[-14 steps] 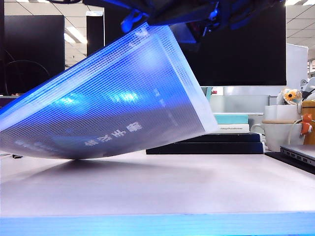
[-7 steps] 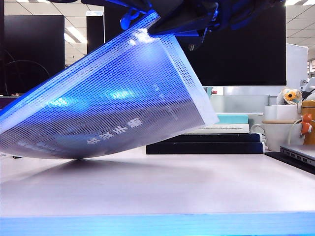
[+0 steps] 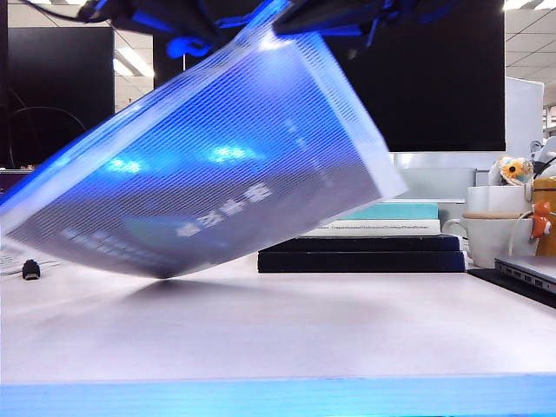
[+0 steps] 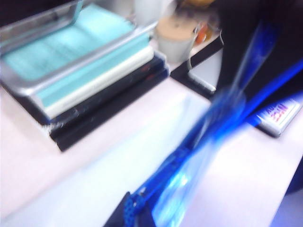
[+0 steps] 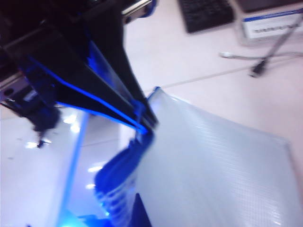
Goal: Pick up the transparent plastic file bag with a blue zipper and open its zipper.
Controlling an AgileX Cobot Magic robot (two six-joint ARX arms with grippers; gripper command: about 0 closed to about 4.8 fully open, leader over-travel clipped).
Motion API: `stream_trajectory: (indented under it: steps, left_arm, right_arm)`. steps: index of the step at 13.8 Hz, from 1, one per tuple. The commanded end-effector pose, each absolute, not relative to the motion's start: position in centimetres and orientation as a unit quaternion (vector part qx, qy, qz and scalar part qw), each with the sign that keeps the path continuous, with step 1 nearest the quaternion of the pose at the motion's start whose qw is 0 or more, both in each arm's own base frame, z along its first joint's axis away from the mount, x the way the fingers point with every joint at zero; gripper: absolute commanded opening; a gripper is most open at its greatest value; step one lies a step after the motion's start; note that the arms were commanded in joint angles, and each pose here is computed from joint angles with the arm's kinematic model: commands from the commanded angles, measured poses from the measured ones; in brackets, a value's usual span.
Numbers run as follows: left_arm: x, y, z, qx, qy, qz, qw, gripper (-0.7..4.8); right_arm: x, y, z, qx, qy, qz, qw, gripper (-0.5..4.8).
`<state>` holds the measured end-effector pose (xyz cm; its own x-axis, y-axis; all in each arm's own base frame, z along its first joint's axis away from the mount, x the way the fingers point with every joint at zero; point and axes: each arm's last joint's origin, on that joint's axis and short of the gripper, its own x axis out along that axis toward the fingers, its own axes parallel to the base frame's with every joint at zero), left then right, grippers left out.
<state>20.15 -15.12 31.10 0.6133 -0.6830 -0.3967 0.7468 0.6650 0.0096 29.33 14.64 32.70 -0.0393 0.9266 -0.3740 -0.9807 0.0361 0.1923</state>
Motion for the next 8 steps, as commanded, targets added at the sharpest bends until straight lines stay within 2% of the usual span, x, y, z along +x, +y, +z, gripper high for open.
stream_trajectory:
  steps: [1,5,8]
  left_arm:
    - [20.0,-14.9,30.9,0.103,0.196,-0.393,0.892,-0.05]
    - [20.2,-12.9,29.7,0.182,0.258,-0.290,0.903,-0.05]
    - [20.7,-11.5,29.5,0.193,0.281,-0.234,0.911,-0.05]
  right_arm:
    - [29.1,13.9,33.7,-0.072,0.198,0.677,0.705,-0.01]
    - [28.2,10.4,36.9,-0.077,0.156,0.628,0.759,-0.01]
    - [27.4,8.9,38.0,-0.079,0.144,0.611,0.774,-0.01]
